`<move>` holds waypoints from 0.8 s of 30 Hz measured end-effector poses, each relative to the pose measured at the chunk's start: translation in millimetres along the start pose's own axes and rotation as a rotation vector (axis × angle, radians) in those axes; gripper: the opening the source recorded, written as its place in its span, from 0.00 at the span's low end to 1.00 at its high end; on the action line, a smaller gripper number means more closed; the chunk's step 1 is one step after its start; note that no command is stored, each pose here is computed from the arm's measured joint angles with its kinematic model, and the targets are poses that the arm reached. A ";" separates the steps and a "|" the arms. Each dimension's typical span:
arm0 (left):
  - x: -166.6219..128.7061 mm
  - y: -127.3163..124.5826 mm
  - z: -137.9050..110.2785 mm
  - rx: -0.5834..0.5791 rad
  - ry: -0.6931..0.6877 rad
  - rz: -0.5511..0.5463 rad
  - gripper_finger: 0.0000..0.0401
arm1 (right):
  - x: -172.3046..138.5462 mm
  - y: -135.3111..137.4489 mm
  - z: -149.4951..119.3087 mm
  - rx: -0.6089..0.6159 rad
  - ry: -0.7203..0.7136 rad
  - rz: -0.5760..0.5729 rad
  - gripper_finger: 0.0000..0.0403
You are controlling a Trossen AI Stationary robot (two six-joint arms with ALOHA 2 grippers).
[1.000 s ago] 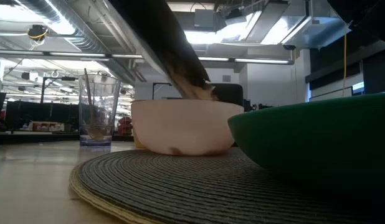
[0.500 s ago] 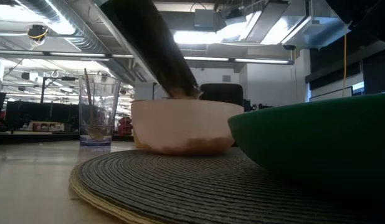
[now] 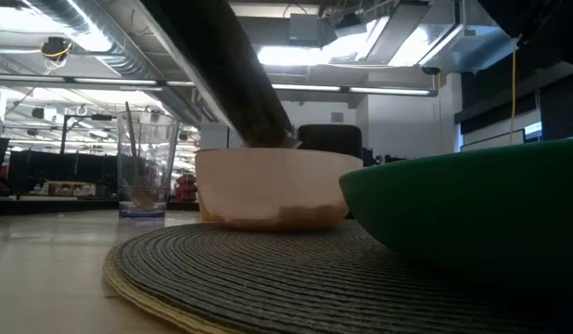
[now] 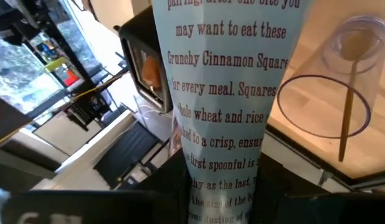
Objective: Arrange a breakfast setting
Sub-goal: Pour the cereal from the cereal box into the pink bowl
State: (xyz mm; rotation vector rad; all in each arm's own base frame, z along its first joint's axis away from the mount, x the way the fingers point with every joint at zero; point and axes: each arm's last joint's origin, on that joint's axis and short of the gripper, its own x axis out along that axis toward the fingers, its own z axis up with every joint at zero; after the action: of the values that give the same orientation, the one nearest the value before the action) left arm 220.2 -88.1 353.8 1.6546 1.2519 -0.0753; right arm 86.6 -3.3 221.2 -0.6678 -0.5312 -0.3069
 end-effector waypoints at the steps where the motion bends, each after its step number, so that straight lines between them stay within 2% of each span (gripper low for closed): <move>1: -0.1 0.2 -0.1 0.000 0.006 0.006 0.23 | 0.0 0.0 0.0 0.000 0.000 0.000 0.16; 9: 1.4 0.9 3.0 0.021 0.040 0.029 0.22 | 0.0 0.0 0.0 0.000 0.000 0.000 0.15; 16: 4.0 0.6 17.4 0.156 0.077 0.050 0.22 | 0.0 0.2 -0.2 -0.008 0.003 0.001 0.16; 24: 4.6 2.9 21.2 0.138 0.098 0.087 0.22 | 0.0 0.2 -0.2 -0.009 0.003 0.001 0.15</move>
State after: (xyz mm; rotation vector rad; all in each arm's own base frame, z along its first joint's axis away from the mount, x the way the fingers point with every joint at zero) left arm 234.8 -100.3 342.9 1.8492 1.2701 -0.0282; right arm 86.8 -3.4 221.0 -0.6758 -0.5267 -0.3095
